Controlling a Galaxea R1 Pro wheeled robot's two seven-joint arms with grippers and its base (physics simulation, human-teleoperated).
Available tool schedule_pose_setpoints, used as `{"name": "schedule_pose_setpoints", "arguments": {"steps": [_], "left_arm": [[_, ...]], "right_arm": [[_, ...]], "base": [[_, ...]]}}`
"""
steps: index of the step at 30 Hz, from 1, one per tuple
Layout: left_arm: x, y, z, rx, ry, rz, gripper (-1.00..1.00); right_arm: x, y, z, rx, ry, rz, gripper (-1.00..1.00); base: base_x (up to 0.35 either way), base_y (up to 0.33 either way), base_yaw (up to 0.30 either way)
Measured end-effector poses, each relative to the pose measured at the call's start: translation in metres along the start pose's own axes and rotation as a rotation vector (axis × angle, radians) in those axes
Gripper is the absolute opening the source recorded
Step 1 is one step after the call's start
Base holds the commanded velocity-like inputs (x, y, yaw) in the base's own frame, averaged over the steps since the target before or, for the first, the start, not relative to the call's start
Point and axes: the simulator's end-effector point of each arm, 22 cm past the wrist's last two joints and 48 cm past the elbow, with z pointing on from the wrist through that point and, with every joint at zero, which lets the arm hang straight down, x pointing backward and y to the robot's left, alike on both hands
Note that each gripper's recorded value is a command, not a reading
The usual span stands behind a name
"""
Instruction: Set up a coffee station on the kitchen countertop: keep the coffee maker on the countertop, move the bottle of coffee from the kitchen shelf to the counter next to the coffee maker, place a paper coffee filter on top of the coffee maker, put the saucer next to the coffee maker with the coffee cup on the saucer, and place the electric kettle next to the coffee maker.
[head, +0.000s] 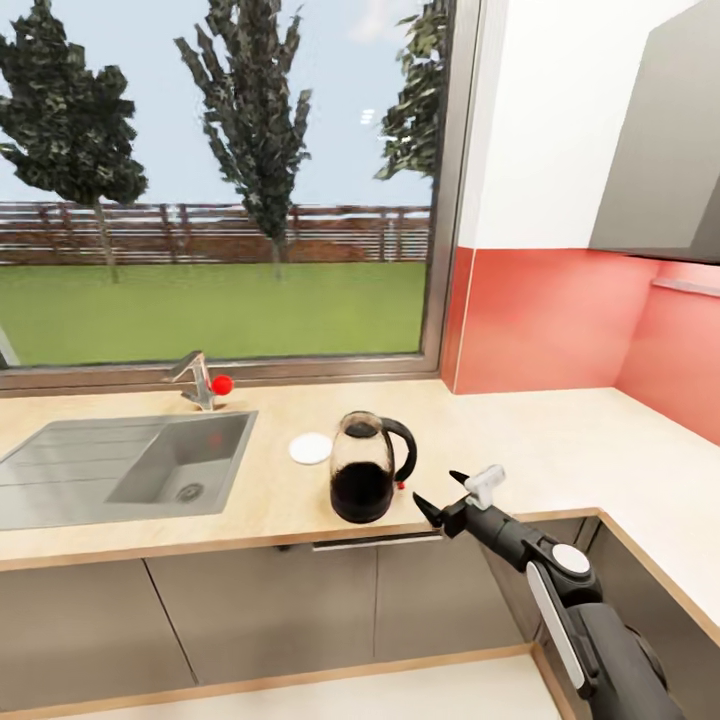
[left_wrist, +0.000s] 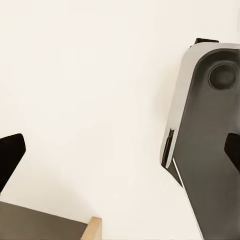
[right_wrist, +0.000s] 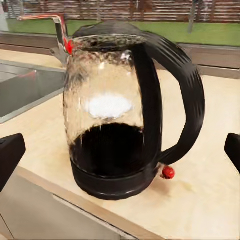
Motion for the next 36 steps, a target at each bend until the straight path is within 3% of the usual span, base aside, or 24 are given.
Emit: {"name": "schedule_pose_setpoints", "arguments": {"steps": [5,14,22,26,32,34,36], "left_arm": [[0.0,0.0,0.0,0.0,0.0,0.0,1.0],[0.0,-0.004,0.0,0.005,-0.001,0.001,1.0],[0.002,-0.005,-0.001,0.006,0.006,0.001,1.0],[0.016,0.002,-0.001,-0.004,0.026,0.007,1.0],[0.025,0.005,-0.002,-0.007,0.038,0.012,1.0],[0.029,0.005,-0.003,-0.008,0.044,0.014,1.0],[0.03,0.005,-0.003,-0.007,0.046,0.015,1.0]], "right_arm": [[0.001,0.0,0.0,-0.005,0.003,-0.002,1.0],[0.002,-0.001,0.0,-0.004,0.006,-0.002,1.0],[0.015,0.001,0.001,-0.009,0.032,0.012,1.0],[0.028,0.021,0.009,-0.056,0.063,0.009,1.0],[0.039,0.031,0.01,-0.091,0.09,0.002,1.0],[0.049,0.039,0.007,-0.134,0.132,-0.046,1.0],[0.052,0.041,0.007,-0.143,0.143,-0.06,1.0]], "base": [[0.29,0.0,0.0],[0.043,0.0,0.0],[0.206,-0.175,0.0],[0.17,-0.041,0.0],[0.026,-0.005,0.0],[0.003,-0.001,0.0],[0.005,0.0,0.0]]}}
